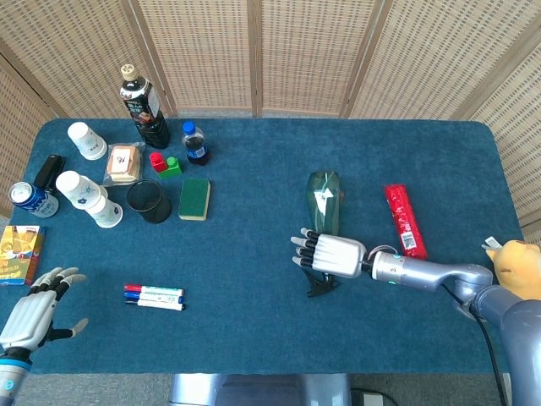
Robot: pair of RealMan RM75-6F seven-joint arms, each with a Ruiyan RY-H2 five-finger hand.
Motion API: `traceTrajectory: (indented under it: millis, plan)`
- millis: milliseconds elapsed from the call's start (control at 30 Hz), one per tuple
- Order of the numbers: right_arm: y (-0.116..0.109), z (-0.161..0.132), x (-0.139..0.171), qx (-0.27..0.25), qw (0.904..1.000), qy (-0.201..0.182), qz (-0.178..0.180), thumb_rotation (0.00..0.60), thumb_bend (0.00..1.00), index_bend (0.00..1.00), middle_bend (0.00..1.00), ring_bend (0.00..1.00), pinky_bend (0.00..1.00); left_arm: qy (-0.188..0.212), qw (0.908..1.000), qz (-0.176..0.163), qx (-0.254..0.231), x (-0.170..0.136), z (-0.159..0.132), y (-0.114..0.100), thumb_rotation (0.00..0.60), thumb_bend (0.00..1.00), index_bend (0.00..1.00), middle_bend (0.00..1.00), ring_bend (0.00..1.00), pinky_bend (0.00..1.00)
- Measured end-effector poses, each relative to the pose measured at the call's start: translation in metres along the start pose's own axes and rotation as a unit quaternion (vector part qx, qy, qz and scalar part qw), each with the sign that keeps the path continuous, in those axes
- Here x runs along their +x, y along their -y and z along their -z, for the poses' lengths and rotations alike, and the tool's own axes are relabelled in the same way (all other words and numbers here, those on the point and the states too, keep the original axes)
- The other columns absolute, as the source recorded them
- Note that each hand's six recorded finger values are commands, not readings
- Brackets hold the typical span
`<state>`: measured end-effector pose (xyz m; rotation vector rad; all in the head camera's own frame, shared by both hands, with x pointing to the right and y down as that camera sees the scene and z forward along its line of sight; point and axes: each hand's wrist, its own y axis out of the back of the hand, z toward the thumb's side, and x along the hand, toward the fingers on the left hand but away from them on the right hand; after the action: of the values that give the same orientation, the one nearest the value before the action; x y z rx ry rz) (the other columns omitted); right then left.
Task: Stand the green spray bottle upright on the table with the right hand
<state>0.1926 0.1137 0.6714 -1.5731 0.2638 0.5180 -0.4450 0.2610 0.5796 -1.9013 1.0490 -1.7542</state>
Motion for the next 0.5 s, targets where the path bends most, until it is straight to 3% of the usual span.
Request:
traceTrajectory:
  millis: [500]
  plan:
    - [0.008,-0.003,-0.013,0.016,0.9996,-0.02,-0.013,0.6,0.21,0.18,0.25,0.09,0.21,0.001,0.9998,-0.001,-0.017,-0.007,0.004,-0.003,0.6,0.3,0.21,0.16,0.09,0.02]
